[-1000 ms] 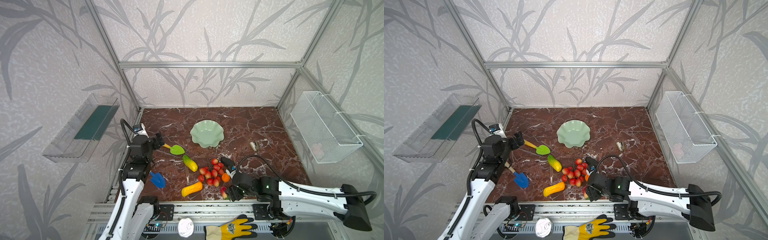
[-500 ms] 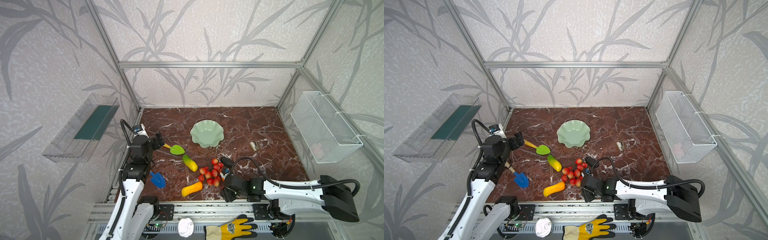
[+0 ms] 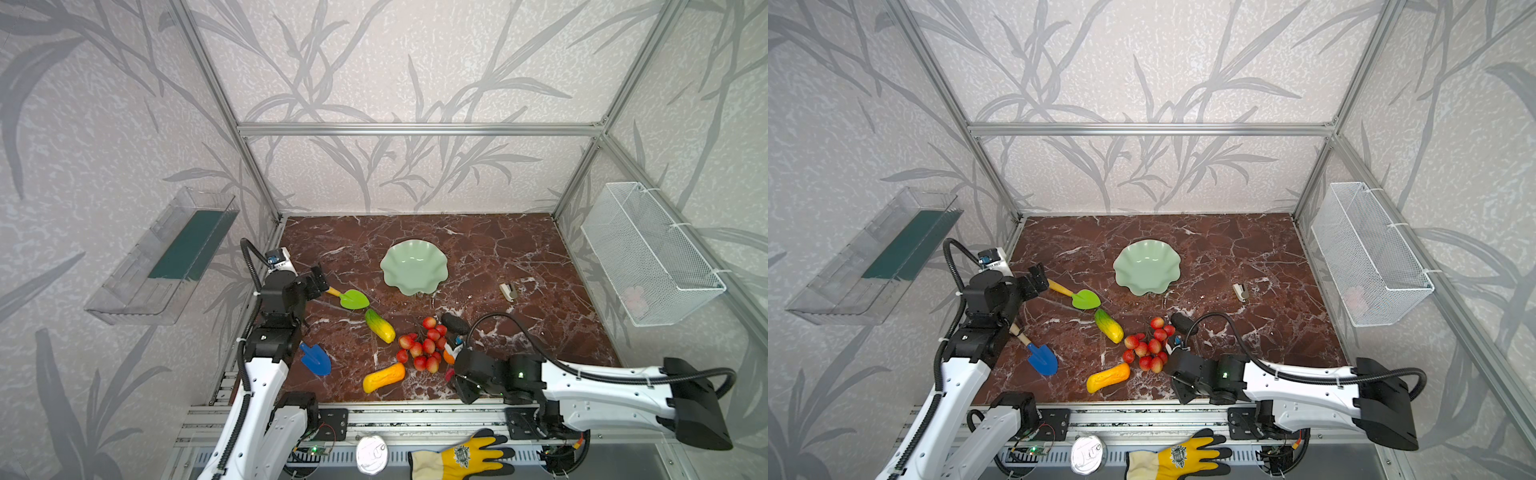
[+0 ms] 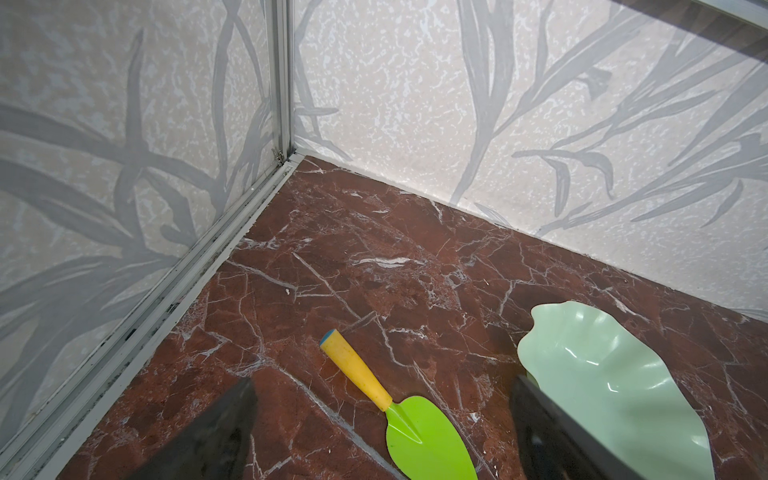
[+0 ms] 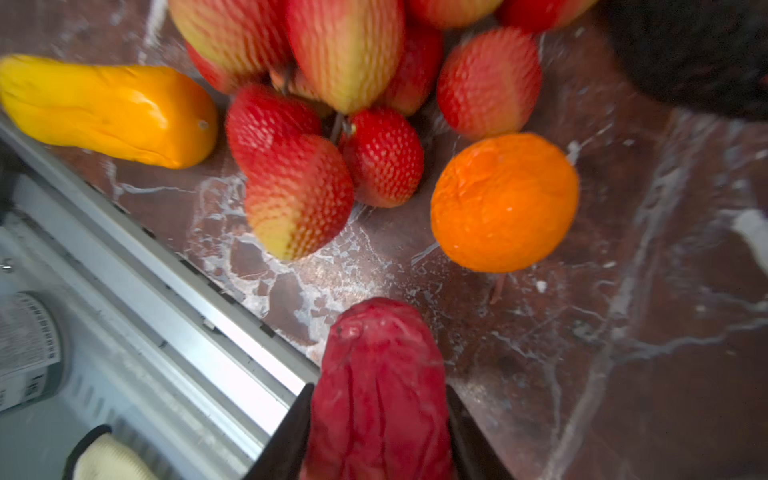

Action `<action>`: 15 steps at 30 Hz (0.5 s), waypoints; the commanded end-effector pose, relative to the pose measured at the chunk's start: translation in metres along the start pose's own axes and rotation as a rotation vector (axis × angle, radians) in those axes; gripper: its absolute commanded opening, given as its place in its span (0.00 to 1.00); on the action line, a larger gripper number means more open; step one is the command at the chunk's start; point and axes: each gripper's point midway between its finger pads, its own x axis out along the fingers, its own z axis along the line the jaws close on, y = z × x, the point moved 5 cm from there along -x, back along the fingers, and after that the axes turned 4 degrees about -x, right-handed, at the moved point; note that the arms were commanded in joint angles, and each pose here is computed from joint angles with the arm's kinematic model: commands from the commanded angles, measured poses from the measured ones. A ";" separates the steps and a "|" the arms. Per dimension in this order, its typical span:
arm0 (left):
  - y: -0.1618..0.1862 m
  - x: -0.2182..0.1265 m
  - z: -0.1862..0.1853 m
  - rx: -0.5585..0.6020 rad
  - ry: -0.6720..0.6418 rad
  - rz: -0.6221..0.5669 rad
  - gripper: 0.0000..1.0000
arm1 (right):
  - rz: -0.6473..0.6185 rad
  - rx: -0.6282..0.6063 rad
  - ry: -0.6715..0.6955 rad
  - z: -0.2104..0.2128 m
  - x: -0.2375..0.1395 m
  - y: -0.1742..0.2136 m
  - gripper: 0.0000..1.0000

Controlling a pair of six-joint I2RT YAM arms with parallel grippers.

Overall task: Place and organize the fake fruits in the fruit bowl
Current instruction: 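Carry the peach with the right gripper and release it in the green bowl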

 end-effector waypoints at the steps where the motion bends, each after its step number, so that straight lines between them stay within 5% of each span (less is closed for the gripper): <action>1: 0.001 -0.002 0.003 -0.010 -0.013 -0.005 0.95 | -0.114 -0.070 0.065 -0.011 -0.032 -0.014 0.30; 6: -0.001 -0.004 0.003 -0.008 -0.016 -0.013 0.95 | -0.303 -0.187 0.137 -0.016 -0.055 -0.067 0.31; 10: -0.002 -0.005 0.004 -0.005 -0.020 -0.018 0.95 | -0.412 -0.126 0.067 -0.028 -0.051 -0.140 0.31; 15: -0.005 -0.009 0.009 0.005 -0.053 -0.038 0.95 | -0.388 -0.127 0.080 -0.047 -0.023 -0.208 0.30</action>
